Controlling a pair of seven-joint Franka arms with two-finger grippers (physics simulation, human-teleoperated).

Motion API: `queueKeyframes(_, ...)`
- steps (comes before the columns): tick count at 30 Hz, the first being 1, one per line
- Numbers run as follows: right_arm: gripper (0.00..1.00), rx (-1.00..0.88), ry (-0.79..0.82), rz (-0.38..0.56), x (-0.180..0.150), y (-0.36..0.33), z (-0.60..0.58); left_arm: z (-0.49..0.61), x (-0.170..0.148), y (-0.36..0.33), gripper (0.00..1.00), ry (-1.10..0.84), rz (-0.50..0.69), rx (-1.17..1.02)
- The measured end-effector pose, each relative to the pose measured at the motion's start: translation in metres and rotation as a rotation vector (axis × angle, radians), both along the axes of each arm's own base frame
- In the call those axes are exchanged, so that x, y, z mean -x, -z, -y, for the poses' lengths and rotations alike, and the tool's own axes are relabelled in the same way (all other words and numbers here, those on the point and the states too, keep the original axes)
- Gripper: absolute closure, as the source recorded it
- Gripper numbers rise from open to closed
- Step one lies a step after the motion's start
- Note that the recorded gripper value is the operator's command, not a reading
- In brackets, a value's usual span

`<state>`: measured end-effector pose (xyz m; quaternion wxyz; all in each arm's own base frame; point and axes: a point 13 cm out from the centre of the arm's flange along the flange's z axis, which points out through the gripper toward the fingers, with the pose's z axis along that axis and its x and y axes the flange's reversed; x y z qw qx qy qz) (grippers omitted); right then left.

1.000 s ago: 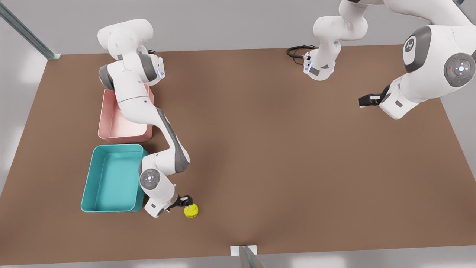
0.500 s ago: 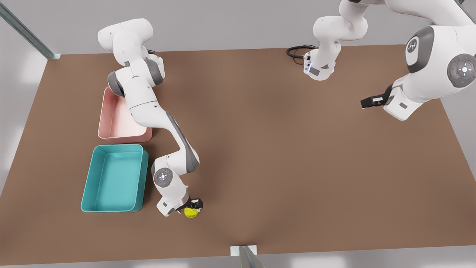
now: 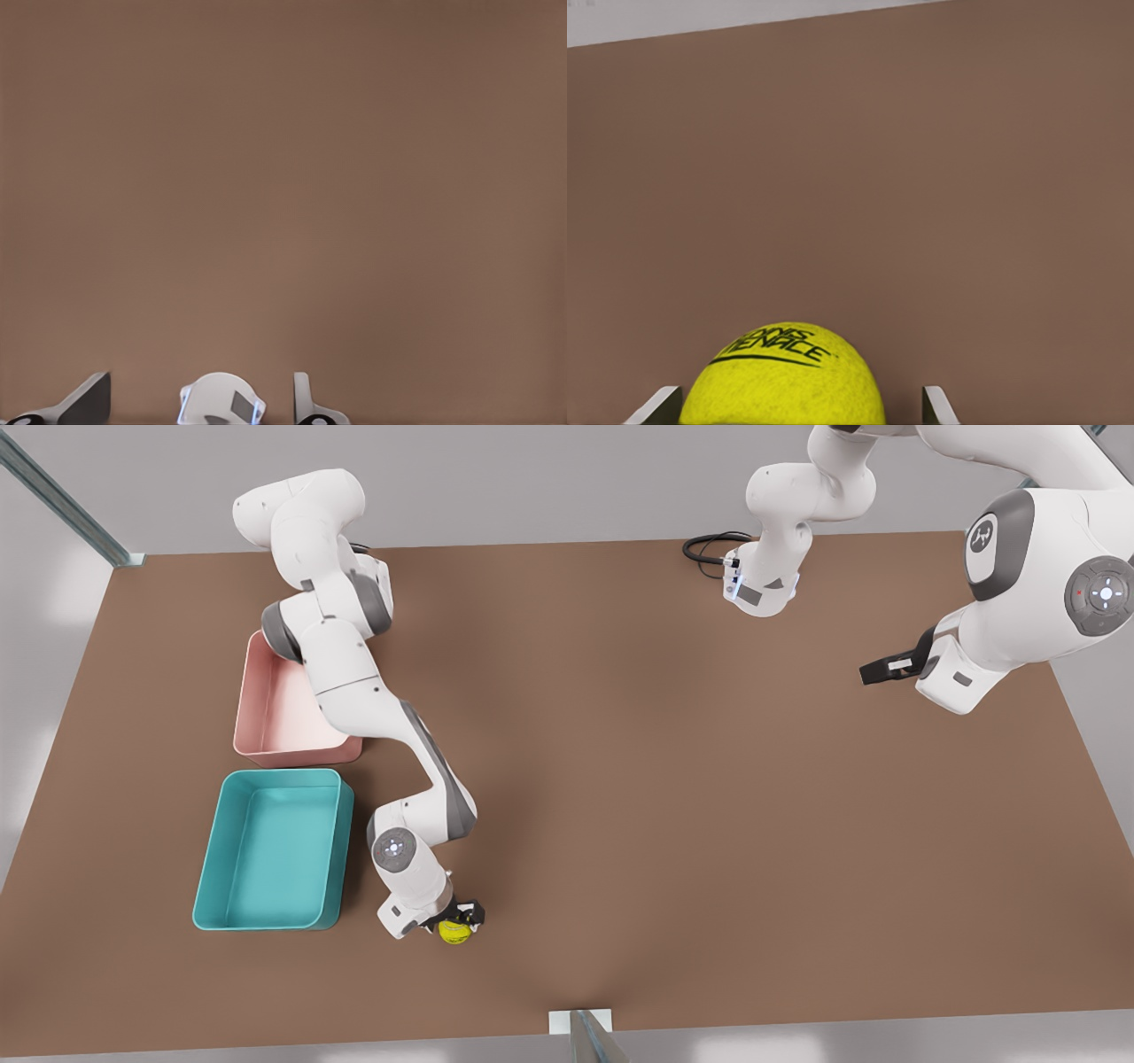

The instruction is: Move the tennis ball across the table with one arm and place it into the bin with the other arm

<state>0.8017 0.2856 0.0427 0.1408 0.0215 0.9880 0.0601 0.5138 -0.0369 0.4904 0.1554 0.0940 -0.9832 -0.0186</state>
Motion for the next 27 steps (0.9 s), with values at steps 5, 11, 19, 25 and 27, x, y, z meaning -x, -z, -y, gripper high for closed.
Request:
queueKeyframes(5, 0.0, 0.0, 0.007, 0.012, -0.001, 0.012, 0.002, -0.016, -0.001, 0.002, 0.0, -0.026, -0.003, 0.002)
queueKeyframes(11, 0.0, -0.01, 0.011, 0.03, -0.003, 0.018, 0.0, -0.017, -0.002, 0.002, 0.0, -0.015, -0.003, 0.005)
queueKeyframes(19, 0.32, -0.027, 0.005, 0.045, -0.007, 0.011, -0.004, -0.017, -0.002, 0.002, 0.0, -0.005, -0.002, 0.008)
queueKeyframes(25, 0.32, -0.031, 0.003, 0.057, -0.011, -0.001, -0.004, -0.017, -0.002, 0.002, 0.0, 0.001, -0.001, 0.01)
queueKeyframes(27, 0.32, -0.041, 0.002, 0.063, -0.012, -0.01, -0.007, -0.017, -0.002, 0.002, 0.0, 0.002, -0.001, 0.011)
